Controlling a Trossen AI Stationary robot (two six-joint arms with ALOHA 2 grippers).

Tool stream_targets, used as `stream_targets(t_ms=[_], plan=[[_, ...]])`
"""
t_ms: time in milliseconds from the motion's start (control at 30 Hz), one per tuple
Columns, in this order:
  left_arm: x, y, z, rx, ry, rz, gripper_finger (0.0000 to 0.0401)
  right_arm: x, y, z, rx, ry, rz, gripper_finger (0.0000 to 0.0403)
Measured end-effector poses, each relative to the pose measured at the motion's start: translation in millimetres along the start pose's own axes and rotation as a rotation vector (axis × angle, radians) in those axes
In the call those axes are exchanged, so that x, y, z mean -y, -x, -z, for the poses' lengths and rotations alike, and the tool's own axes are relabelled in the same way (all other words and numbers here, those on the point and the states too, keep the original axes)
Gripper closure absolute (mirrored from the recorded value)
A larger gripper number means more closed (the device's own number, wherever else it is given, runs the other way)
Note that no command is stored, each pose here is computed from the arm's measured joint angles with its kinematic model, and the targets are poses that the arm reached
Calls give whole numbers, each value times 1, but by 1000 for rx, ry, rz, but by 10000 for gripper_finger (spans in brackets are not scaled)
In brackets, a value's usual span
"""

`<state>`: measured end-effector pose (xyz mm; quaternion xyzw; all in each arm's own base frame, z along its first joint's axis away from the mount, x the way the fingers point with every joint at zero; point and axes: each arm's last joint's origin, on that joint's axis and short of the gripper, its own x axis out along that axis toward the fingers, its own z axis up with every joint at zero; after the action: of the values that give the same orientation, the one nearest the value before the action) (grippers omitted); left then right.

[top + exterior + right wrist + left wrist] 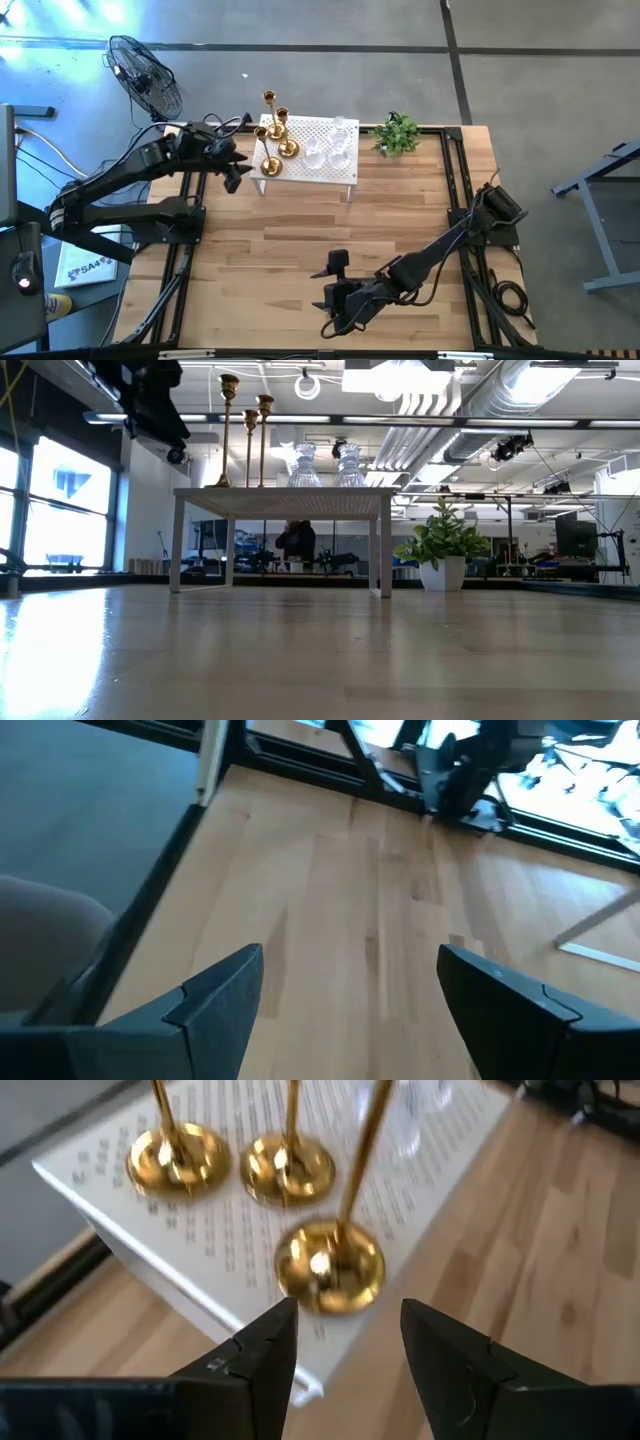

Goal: Pick & Place candle stick holders
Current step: Return to Home Position

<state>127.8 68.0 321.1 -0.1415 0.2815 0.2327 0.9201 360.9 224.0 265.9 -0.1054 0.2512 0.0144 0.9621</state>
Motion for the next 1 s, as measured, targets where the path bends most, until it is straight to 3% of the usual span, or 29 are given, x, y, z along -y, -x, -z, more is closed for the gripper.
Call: stream_targets(t_ms=[167,267,400,567,800,900,1000], plan=[[-1,17,15,-61,-2,-3,226,-3,0,-2,11,-2,-112,111],[-1,27,22,-78,-5,14,226,-3,0,-3,25,19,-107,111],[1,44,27,-3,12,71,226,1,0,-4,38,40,44,111],[6,63,31,288,3,292,226,-1,5,0,26,72,230,111],[1,85,71,541,-69,305,226,-6,5,-1,26,41,78,111],[1,92,90,635,-94,371,226,-5,4,-1,26,36,47,111],[2,90,90,636,-77,455,227,-6,4,-4,41,23,-12,111]])
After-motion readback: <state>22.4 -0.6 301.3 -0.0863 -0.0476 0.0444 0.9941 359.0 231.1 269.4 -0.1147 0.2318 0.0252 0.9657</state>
